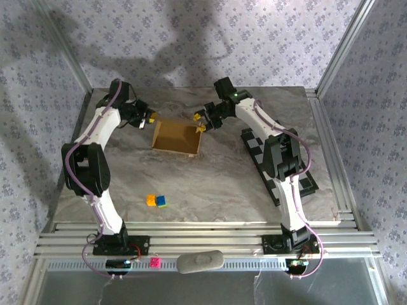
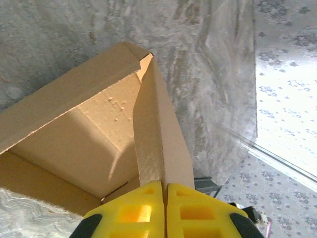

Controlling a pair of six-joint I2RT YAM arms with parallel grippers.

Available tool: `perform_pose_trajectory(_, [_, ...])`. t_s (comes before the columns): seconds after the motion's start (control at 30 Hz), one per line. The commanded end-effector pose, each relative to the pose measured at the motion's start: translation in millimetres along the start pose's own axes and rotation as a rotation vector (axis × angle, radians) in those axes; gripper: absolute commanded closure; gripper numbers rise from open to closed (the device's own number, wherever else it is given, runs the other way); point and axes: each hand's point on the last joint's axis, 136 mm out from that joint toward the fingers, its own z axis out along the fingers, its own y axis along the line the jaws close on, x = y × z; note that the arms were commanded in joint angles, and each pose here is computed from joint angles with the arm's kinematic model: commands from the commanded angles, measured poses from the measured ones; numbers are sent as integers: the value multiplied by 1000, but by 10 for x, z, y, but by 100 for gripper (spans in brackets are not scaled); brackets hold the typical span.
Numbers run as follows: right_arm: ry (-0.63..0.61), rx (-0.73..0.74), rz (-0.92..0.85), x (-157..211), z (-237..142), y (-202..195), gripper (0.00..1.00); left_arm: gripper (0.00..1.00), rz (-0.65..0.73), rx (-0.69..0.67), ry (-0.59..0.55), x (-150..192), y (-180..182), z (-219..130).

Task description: Fold the paper box

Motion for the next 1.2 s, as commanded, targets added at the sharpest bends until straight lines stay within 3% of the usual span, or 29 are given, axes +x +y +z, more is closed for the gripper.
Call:
perform_pose_trajectory(0.0, [41, -48, -9, 160, -105, 178, 63, 100, -9, 23, 57, 163, -152, -60])
perform_pose_trajectory(0.33, [23, -35, -18, 67, -30, 131, 73, 100, -15, 15, 66, 193, -69, -33])
perform_pose_trajectory(0.57, [-11, 32, -140, -90, 101, -105, 76, 100, 23, -1, 69, 200, 181, 110])
perform_pose_trajectory(0.77, [-28, 67, -246, -152, 205, -251, 79, 93, 50, -20, 79, 233, 379, 201])
perform_pose_trajectory(1.03, [-63, 122, -357, -169, 142, -360, 80, 72, 83, -65, 79, 337, 531, 69])
perform_pose_trajectory(1.17, [-60, 162, -416, -166, 148, -463, 80, 69, 104, -111, 90, 409, 689, 27])
